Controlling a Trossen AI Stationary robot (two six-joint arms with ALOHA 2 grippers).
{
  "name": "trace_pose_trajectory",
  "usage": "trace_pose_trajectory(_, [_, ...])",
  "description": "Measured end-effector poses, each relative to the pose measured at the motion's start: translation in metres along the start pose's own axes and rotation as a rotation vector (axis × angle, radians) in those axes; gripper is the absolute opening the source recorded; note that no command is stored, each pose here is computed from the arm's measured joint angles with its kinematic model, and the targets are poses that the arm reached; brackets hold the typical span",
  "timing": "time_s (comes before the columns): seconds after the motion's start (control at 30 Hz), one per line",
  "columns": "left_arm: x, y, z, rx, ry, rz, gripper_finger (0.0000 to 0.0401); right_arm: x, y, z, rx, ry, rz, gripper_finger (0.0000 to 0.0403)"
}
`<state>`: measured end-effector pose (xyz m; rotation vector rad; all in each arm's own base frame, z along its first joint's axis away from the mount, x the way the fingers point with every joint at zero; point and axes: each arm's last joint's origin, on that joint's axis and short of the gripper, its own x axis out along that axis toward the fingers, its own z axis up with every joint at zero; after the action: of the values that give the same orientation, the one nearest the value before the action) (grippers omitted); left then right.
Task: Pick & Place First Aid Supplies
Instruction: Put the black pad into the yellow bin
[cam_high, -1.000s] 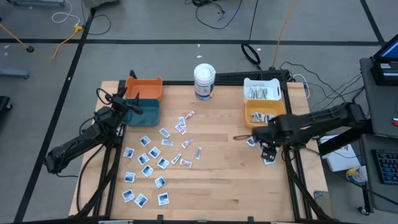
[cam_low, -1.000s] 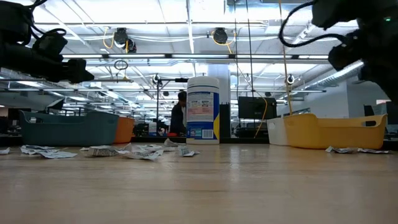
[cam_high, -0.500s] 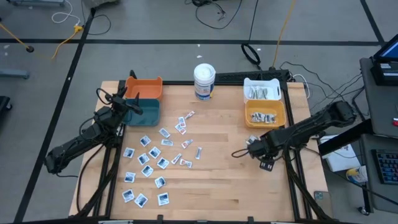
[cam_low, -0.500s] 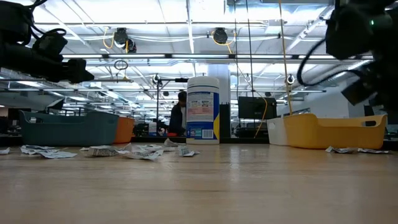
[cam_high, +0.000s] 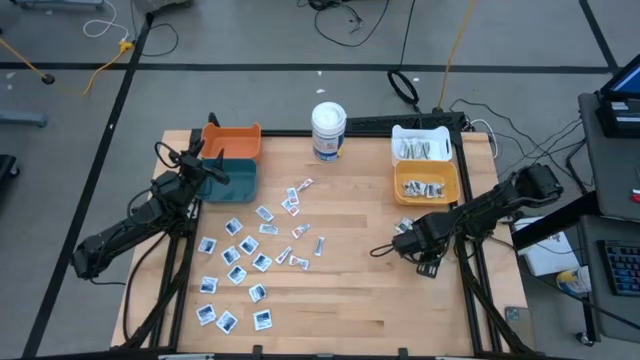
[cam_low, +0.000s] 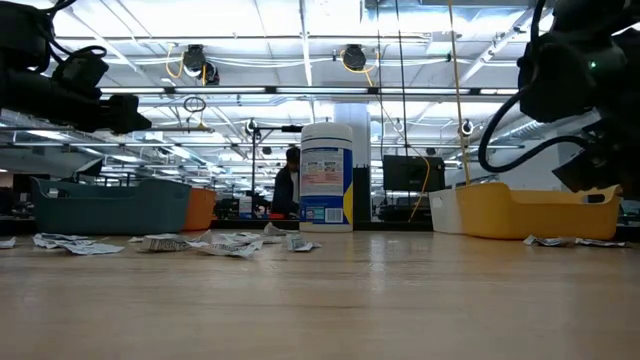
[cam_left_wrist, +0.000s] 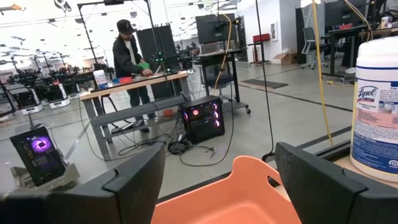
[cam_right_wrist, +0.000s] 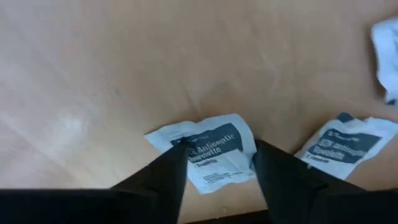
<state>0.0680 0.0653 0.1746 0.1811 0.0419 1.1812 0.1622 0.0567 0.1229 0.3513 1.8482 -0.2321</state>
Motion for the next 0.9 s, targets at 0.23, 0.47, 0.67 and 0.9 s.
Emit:
trace_pose_trajectory(0.23, [0.0, 0.0, 0.0, 0.0, 0.0, 0.0, 0.0308, 0.001, 0.001, 0.001, -0.009, 0.001, 0.016, 0.0036])
trace_pose_trajectory(0.47, [0.0, 0.0, 0.0, 0.0, 0.0, 0.0, 0.0308, -0.022, 0.002, 0.001, 0.162, -0.045, 0.061, 0.0017])
trace_pose_trajectory(0.67, [0.0, 0.0, 0.0, 0.0, 0.0, 0.0, 0.0308, -0.05, -0.007, 0.0, 0.503, -0.107, 0.148, 0.0004])
trace_pose_trajectory(0.9, [0.0, 0.0, 0.0, 0.0, 0.0, 0.0, 0.0308, -0.066, -0.022, -0.004, 0.912, -0.189, 0.219, 0.0005])
